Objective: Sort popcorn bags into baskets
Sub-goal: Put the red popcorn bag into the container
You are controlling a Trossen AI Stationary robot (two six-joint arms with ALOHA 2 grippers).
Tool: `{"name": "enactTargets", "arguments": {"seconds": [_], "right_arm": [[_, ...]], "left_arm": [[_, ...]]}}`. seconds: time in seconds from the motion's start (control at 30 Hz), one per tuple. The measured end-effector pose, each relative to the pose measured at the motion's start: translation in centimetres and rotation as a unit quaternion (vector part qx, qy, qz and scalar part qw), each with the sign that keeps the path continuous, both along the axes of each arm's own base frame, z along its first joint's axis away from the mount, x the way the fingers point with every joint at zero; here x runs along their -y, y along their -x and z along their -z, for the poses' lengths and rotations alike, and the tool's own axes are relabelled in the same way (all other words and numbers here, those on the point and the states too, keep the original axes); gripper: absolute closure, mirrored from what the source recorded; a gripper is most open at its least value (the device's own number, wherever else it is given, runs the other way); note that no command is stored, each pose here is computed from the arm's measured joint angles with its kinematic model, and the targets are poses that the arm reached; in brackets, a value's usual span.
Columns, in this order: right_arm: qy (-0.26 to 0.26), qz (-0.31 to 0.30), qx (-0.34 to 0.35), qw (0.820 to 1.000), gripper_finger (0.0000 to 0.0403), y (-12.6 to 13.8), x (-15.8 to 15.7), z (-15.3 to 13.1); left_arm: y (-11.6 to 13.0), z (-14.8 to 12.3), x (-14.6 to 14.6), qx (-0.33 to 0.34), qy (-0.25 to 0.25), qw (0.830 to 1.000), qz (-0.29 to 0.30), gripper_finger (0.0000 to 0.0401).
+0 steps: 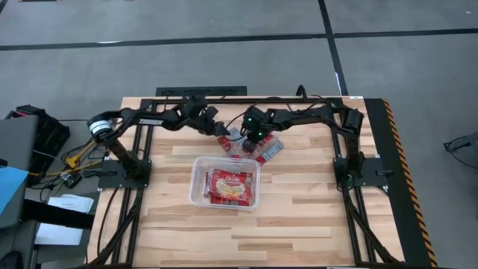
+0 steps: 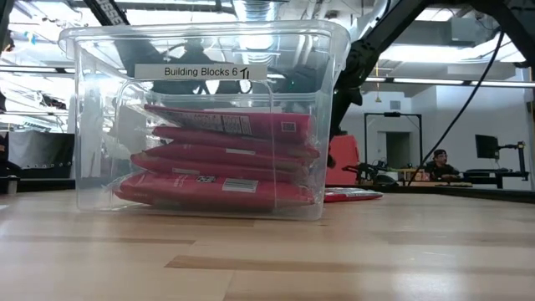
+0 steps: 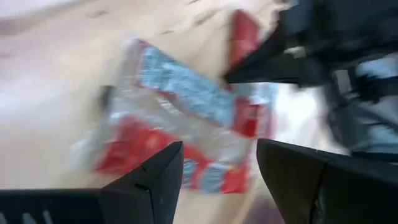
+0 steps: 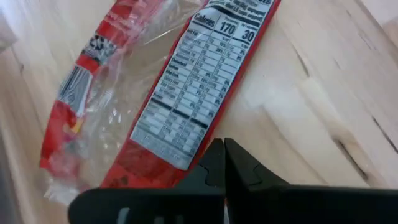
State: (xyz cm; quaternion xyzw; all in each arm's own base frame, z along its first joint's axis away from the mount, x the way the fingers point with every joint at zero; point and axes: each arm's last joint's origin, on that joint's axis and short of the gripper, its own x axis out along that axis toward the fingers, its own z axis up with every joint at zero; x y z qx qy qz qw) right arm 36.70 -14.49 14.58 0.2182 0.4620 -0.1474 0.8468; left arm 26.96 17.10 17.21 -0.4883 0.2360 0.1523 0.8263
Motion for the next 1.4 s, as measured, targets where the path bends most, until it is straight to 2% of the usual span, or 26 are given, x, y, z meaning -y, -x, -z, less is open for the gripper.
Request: {"name": "enactTargets", "arguments": {"seconds": [0.17, 0.27, 0.37, 0.6, 0.77, 0.97, 1.13, 1.27, 1.4], "right_arm": [[0.001, -0.010, -0.001, 1.000, 0.0372, 0.1, -0.6, -0.7], [0.002, -0.018, -0.001, 1.000, 0.0371, -0.1, -1.2, -0.8], [0.002, -0.028, -0.003, 1.000, 0.0379, -0.3, -1.9, -0.8], [0.002, -0.045, -0.013, 0.999, 0.0388, -0.3, -2.7, -0.7], [-0.006, -0.041, -0.032, 0.999, 0.0377, 0.0, -2.8, -0.6], [-0.005, -0.052, -0.039, 0.998, 0.0392, 0.2, -3.6, -1.3], [-0.007, -0.060, -0.050, 0.997, 0.0387, 0.7, -4.4, -2.3], [-0.008, -0.066, -0.060, 0.996, 0.0377, 0.7, -4.7, -1.9], [0.008, -0.078, -0.045, 0.996, 0.0386, -0.1, -4.8, -1.0]], "left_arm": [[0.7, -0.1, -0.1, -0.086, -0.081, 0.993, -0.018, 0.0208], [1.1, 0.5, 0.0, -0.144, -0.111, 0.982, -0.054, 0.0208], [1.3, 0.6, 0.0, -0.164, -0.125, 0.977, -0.052, 0.0198], [0.8, 0.9, 0.0, -0.137, -0.105, 0.985, -0.021, 0.0136], [0.2, 3.4, 0.2, -0.160, -0.070, 0.985, 0.000, 0.0105], [-1.1, 5.3, 0.1, -0.122, -0.022, 0.992, 0.003, 0.0101], [-1.5, 5.6, 0.1, -0.109, -0.014, 0.994, 0.003, 0.0101], [-1.6, 5.8, 0.2, -0.108, -0.009, 0.994, 0.003, 0.0101], [-1.8, 5.9, 0.3, -0.102, -0.007, 0.995, 0.001, 0.0101]]}}
